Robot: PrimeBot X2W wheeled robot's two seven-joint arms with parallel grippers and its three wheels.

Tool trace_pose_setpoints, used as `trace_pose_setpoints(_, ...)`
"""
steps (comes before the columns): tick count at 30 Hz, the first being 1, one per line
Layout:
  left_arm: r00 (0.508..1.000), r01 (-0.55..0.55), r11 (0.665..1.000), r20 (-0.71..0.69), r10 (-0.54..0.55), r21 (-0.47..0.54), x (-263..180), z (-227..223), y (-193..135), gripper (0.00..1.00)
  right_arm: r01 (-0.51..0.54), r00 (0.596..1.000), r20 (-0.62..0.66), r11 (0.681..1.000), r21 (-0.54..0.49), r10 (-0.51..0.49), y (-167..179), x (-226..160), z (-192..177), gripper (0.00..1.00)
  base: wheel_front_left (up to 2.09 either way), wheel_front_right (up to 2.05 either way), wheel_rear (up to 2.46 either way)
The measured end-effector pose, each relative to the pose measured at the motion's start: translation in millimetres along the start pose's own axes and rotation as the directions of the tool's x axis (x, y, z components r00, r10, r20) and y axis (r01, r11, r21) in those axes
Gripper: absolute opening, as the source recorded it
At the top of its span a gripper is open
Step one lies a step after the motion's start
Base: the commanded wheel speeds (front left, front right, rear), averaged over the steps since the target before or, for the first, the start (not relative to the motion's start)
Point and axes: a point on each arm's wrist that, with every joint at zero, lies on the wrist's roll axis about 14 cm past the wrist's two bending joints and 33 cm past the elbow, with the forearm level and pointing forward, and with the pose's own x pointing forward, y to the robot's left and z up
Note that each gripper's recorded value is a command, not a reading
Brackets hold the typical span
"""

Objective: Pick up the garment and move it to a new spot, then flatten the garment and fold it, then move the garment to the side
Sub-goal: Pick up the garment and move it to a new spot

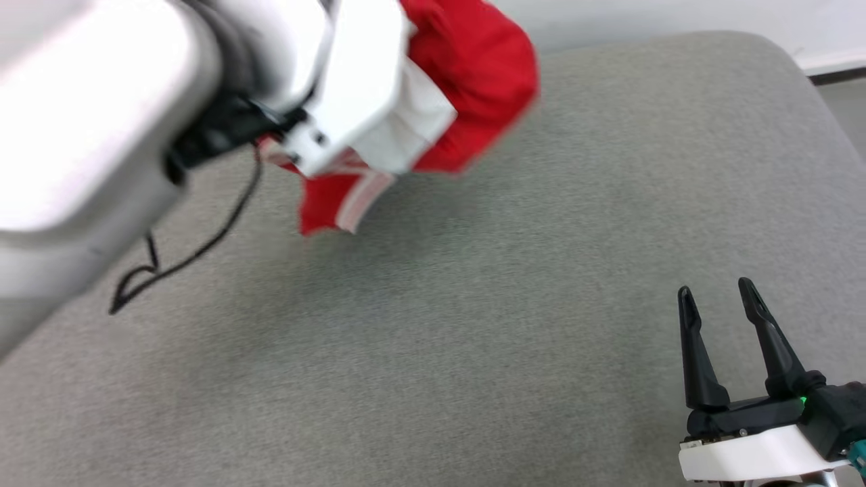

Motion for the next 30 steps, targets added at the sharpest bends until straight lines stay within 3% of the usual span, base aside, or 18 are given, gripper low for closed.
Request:
trace_pose_setpoints(4,0.988,0.151,0.988,0.005,-0.151,0.020,31,-3,-50,0.00,0.021,1.000,-0.014,1.000,-0.006,-0.021,-6,-3,-3,1.00,0.00,0.00,0.00)
trace_pose_setpoints(8,0.949,0.313,0.950,-0.039,-0.313,-0.015,61,-32,-105,0.00,0.025,0.999,-0.024,1.000,-0.008,-0.026,-8,4,-7,1.00,0.00,0.00,0.00)
trace_pose_setpoints(14,0.862,0.488,0.867,-0.103,-0.497,-0.102,89,-77,-176,0.00,0.026,0.998,-0.056,1.000,-0.008,-0.026,-8,17,-21,1.00,0.00,0.00,0.00)
trace_pose_setpoints(18,0.776,0.580,0.802,-0.202,-0.598,-0.146,91,-121,-228,0.00,0.029,0.996,-0.079,1.000,-0.006,-0.029,-10,25,-31,1.00,0.00,0.00,0.00)
trace_pose_setpoints(22,0.720,0.623,0.759,-0.241,-0.651,-0.189,92,-148,-254,0.00,0.035,0.995,-0.098,0.999,-0.004,-0.036,-12,31,-40,1.00,0.00,0.00,0.00)
trace_pose_setpoints(29,0.722,0.629,0.755,-0.220,-0.655,-0.186,102,-159,-262,0.00,0.037,0.991,-0.126,0.999,-0.007,-0.038,-13,37,-52,1.00,0.00,0.00,0.00)
trace_pose_setpoints(30,0.729,0.626,0.758,-0.207,-0.652,-0.184,102,-157,-262,0.41,0.034,0.991,-0.126,0.999,-0.006,-0.035,-12,37,-52,1.00,0.00,0.00,0.00)
